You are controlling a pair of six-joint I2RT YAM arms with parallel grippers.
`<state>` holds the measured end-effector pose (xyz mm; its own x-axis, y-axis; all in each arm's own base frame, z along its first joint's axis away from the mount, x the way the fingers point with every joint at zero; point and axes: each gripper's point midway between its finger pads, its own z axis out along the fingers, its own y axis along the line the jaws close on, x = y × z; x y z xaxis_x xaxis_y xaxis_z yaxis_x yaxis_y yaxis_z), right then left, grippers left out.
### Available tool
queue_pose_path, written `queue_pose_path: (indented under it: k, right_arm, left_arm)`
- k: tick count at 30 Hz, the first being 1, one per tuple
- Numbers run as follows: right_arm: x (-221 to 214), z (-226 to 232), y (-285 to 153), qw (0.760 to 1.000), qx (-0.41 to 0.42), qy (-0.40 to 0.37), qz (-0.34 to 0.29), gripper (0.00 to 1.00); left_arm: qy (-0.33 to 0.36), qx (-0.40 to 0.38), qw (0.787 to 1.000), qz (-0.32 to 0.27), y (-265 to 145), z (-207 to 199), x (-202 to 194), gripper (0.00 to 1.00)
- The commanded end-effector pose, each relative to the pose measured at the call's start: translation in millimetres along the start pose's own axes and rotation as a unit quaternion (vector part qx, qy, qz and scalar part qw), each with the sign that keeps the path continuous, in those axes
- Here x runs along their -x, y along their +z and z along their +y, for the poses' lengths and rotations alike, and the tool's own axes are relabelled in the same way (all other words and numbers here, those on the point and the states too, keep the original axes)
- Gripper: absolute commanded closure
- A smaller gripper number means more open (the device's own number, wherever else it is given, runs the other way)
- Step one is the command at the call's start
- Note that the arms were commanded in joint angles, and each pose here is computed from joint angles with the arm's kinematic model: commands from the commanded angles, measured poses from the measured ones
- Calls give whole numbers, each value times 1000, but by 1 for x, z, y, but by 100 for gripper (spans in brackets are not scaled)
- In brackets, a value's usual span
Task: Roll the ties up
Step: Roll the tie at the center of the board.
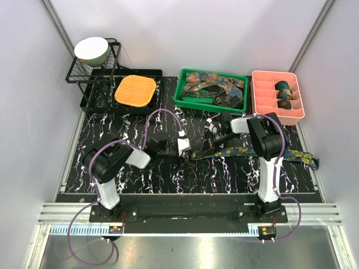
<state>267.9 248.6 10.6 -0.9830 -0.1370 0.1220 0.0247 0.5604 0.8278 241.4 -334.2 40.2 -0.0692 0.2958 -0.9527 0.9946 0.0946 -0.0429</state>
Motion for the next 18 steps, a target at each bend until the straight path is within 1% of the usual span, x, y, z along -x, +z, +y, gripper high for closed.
queue_pose_path:
  k: [1, 4, 8, 11, 12, 14, 15, 16, 18]
  right_arm:
    - [-36, -45, 9, 996, -63, 52, 44, 100]
    - [-39, -47, 11, 996, -58, 54, 50, 100]
    - [-39, -51, 10, 995, -55, 63, 53, 100]
    - [-40, -52, 10, 995, -55, 69, 54, 100]
    - [-39, -53, 10, 994, -56, 71, 55, 100]
    - [-38, -53, 9, 994, -56, 72, 55, 100]
    - [-38, -53, 10, 994, -55, 72, 56, 100]
    - [-38, -53, 10, 994, -55, 74, 56, 100]
    - [-36, -52, 10, 994, -52, 74, 55, 100]
  left_arm:
    - [57, 29, 996, -59, 9, 11, 24, 23]
    - [69, 38, 995, -67, 13, 15, 23, 25]
    - [80, 42, 994, -57, 17, 19, 8, 31]
    - [86, 50, 994, -49, 18, 24, 4, 41]
    - [87, 49, 994, -46, 18, 24, 1, 46]
    - [81, 56, 994, -39, 17, 26, 0, 52]
    - [88, 58, 994, -37, 16, 27, 4, 54]
    - [79, 58, 995, -23, 16, 29, 0, 55]
    - [64, 59, 996, -1, 14, 29, -5, 56]
